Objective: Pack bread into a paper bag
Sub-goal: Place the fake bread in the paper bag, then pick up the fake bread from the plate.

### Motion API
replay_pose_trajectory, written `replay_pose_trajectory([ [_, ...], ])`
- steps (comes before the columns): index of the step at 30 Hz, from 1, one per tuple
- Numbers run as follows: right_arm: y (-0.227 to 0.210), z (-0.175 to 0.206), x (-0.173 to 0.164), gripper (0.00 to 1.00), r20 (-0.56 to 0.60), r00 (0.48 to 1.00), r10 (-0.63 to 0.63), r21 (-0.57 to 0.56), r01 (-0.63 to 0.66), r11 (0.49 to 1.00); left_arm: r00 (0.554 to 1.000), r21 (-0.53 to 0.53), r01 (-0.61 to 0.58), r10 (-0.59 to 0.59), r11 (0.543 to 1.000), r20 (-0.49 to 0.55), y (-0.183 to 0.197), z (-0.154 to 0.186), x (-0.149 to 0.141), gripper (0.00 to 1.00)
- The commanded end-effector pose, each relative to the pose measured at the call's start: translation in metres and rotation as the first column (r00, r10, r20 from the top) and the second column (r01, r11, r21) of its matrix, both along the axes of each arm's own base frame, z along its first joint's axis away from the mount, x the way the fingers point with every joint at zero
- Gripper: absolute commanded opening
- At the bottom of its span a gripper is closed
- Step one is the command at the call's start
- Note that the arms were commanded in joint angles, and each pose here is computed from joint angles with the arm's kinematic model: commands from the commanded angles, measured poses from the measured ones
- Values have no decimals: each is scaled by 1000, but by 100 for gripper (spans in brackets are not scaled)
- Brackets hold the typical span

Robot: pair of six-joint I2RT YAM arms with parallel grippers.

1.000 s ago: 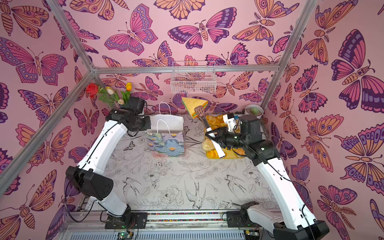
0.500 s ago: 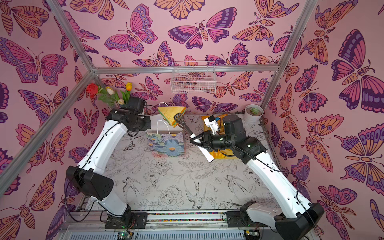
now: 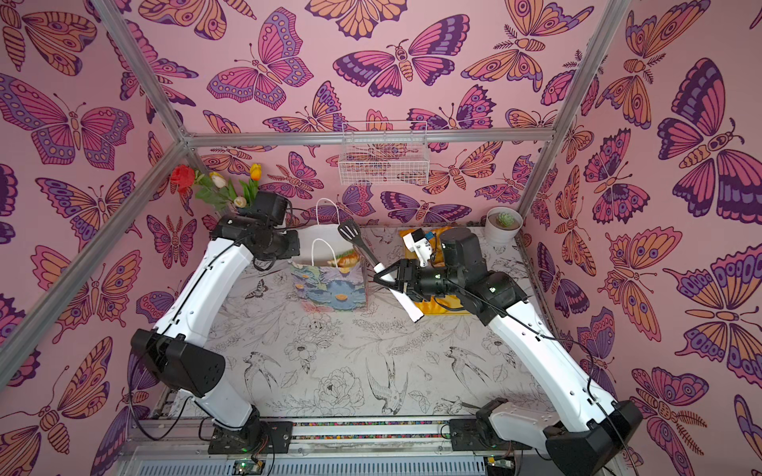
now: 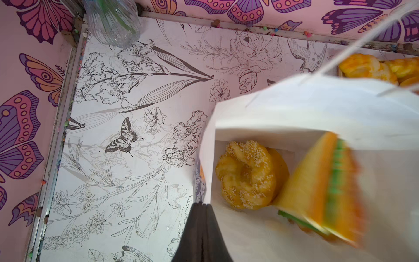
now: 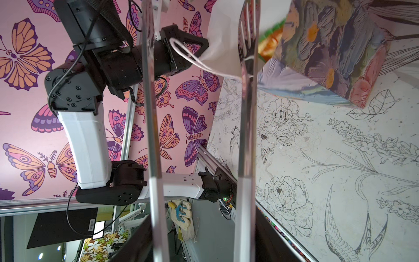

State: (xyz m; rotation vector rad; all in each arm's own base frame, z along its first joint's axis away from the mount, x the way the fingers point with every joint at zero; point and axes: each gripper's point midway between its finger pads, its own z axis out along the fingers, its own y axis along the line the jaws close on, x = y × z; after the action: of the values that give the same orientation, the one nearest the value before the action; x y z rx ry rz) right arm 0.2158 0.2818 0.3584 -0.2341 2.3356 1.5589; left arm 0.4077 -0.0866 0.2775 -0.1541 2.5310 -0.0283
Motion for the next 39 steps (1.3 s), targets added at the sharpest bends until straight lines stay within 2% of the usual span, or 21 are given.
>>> replay_pose_trajectory([
  [1, 2, 15, 1, 58, 68, 998, 4, 25, -5, 1000, 1000, -16, -13, 13, 1000, -4, 2, -2, 0, 1],
  [7, -7, 12, 4, 57, 92, 995, -39, -14, 41, 999, 1000, -12, -14, 14, 1000, -6, 2, -3, -1, 2],
  [12, -35, 10, 14, 56, 163, 975, -150, -121, 171, 978, 1000, -12, -14, 14, 1000, 1, 3, 0, -2, 2],
  [17, -80, -6, 27, 54, 194, 934, -300, -248, 343, 906, 1000, 2, -16, 16, 1000, 0, 6, -1, -4, 4],
  [22, -124, -44, 37, 53, 147, 881, -449, -378, 470, 798, 1000, 4, -24, 24, 1000, -2, 7, -3, -5, 4],
  [27, -149, -87, 38, 51, 65, 837, -544, -462, 508, 727, 1000, 13, -28, 28, 1000, -6, 8, -6, -5, 5],
  [39, -149, -149, 45, 50, -91, 807, -584, -549, 448, 705, 999, 12, -33, 33, 999, -19, 9, -11, -6, 5],
])
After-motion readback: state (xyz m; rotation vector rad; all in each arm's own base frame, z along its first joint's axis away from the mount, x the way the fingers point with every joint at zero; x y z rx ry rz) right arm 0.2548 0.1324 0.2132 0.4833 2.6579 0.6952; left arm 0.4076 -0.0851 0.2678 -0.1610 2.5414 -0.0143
